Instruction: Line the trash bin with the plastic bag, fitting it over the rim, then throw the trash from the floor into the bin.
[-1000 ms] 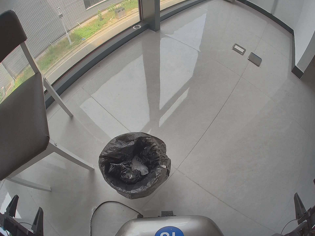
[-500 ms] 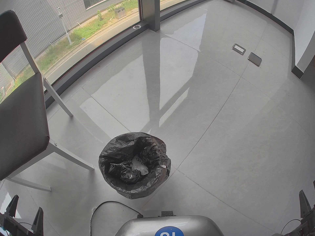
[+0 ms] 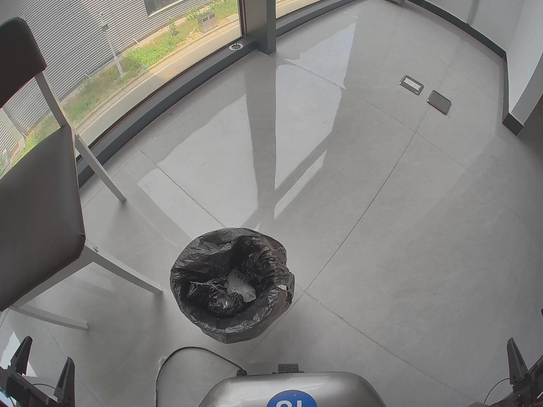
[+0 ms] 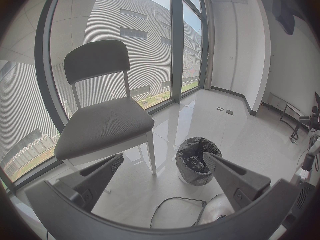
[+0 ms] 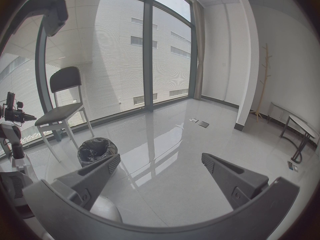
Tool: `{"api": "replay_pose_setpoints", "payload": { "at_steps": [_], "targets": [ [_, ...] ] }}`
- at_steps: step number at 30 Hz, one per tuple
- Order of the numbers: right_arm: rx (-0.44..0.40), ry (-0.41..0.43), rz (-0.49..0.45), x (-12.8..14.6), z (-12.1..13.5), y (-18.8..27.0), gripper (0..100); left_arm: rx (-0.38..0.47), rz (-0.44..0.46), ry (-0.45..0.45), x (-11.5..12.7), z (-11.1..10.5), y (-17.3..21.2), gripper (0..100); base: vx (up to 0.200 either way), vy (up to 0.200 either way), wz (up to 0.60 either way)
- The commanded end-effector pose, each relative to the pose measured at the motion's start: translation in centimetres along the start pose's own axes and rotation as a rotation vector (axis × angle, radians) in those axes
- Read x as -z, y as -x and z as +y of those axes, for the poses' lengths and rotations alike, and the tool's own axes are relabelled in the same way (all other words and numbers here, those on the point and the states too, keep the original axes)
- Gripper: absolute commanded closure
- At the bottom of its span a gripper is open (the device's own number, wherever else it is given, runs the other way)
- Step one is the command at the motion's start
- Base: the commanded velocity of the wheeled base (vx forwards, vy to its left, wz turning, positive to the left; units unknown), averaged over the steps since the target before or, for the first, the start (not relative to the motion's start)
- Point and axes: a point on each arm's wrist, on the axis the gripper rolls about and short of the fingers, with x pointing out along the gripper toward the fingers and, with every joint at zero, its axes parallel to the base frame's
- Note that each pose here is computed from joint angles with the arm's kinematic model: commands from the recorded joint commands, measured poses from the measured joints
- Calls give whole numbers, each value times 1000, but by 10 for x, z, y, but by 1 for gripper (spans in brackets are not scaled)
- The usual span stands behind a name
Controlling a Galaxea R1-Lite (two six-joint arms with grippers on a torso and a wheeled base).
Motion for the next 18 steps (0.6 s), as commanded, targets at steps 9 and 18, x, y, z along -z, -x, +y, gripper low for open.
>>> {"api": "replay_pose_setpoints", "payload": {
  "at_steps": [9, 18],
  "targets": [
    [0, 12, 5, 5, 0, 0, 0, 1, -9, 0, 2, 0, 1, 0, 0, 0, 0],
    [2, 9, 4, 5, 0, 0, 0, -1, -9, 0, 2, 0, 1, 0, 0, 0, 0]
  ]
}}
